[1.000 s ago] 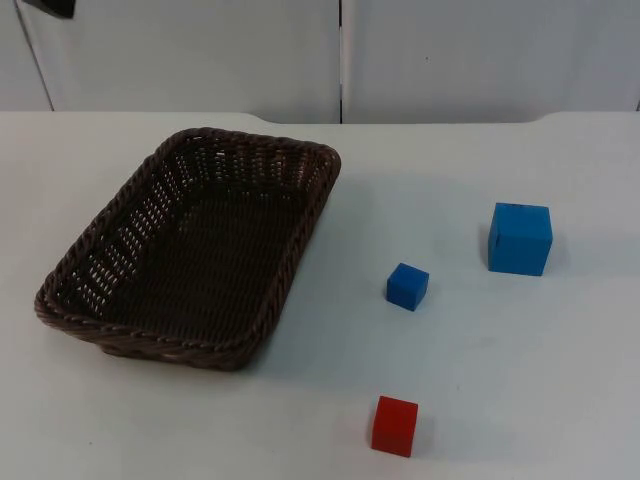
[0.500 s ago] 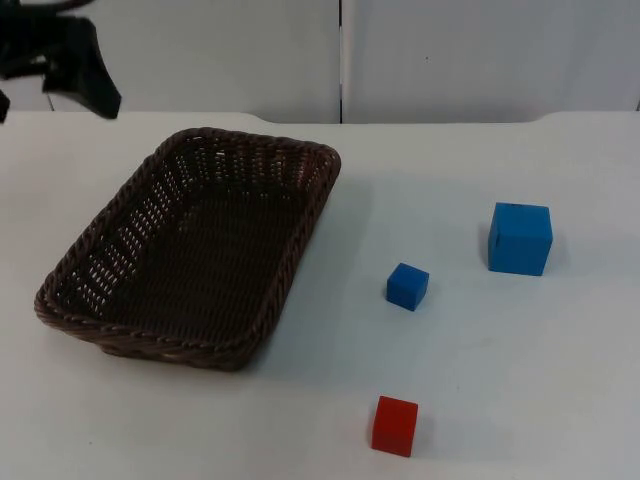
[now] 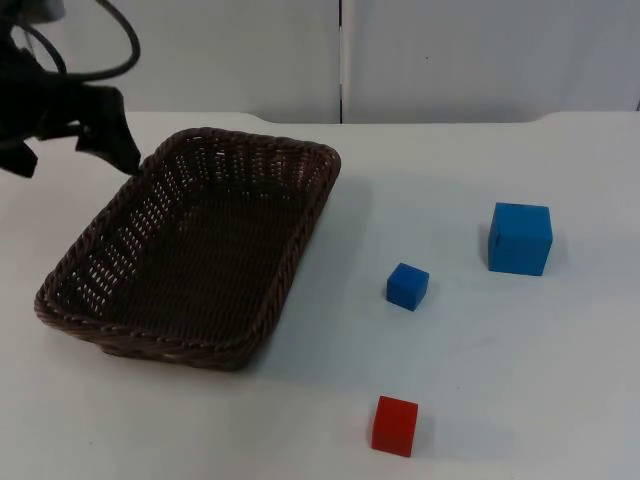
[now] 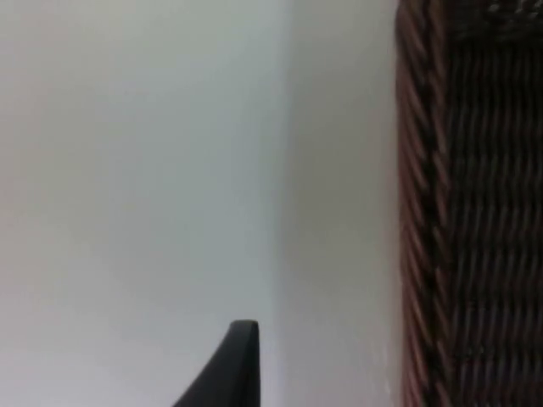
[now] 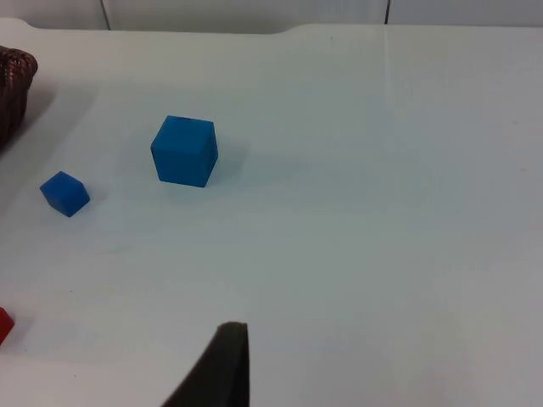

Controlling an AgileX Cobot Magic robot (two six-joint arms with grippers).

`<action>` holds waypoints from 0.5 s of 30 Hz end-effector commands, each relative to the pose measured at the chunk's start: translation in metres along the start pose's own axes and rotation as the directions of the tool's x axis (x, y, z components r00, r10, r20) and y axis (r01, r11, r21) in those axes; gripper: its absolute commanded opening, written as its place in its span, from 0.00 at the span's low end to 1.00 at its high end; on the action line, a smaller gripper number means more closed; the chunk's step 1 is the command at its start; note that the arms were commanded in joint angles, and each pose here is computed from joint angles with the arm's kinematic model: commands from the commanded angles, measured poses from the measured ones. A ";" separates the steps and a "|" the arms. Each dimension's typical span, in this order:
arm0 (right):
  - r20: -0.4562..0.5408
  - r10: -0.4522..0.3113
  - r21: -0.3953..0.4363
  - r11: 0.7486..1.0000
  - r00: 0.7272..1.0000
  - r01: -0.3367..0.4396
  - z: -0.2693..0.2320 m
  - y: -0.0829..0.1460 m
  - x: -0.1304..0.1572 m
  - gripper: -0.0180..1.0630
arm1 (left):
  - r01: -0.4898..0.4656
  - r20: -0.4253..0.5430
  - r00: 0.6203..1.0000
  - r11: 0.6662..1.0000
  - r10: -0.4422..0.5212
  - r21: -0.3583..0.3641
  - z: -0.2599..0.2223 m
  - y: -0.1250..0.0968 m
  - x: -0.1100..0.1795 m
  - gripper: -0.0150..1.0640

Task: Pick up the basket with the left hand and place the largest block into the basket with the right hand.

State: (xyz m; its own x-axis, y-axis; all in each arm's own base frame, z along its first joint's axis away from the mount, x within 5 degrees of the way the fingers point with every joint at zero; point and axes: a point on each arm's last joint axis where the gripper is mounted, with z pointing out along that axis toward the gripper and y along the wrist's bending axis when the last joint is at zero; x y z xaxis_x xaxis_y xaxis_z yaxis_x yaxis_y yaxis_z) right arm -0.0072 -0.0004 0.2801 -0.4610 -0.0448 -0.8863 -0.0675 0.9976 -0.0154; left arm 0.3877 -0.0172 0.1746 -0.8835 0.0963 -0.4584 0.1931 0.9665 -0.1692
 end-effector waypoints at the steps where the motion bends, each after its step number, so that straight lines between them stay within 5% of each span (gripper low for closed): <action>1: 0.005 0.000 0.011 1.000 1.000 0.000 0.000 0.000 0.000 0.99 | 0.004 -0.003 1.000 1.000 -0.004 0.011 0.007 -0.001 -0.002 0.99; 15: 0.005 0.000 0.011 1.000 1.000 0.000 0.000 0.000 0.000 0.99 | -0.035 -0.154 0.987 0.992 0.053 0.123 0.065 0.007 -0.004 0.99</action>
State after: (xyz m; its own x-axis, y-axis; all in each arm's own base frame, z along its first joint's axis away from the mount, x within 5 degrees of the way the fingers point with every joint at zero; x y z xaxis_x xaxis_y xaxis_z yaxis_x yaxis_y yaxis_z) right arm -0.0072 -0.0004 0.2801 -0.4610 -0.0448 -0.8863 -0.0675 0.9976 -0.0154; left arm 0.4188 -0.0229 0.1179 -0.9276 0.1787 -0.3280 0.2643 0.9346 -0.2381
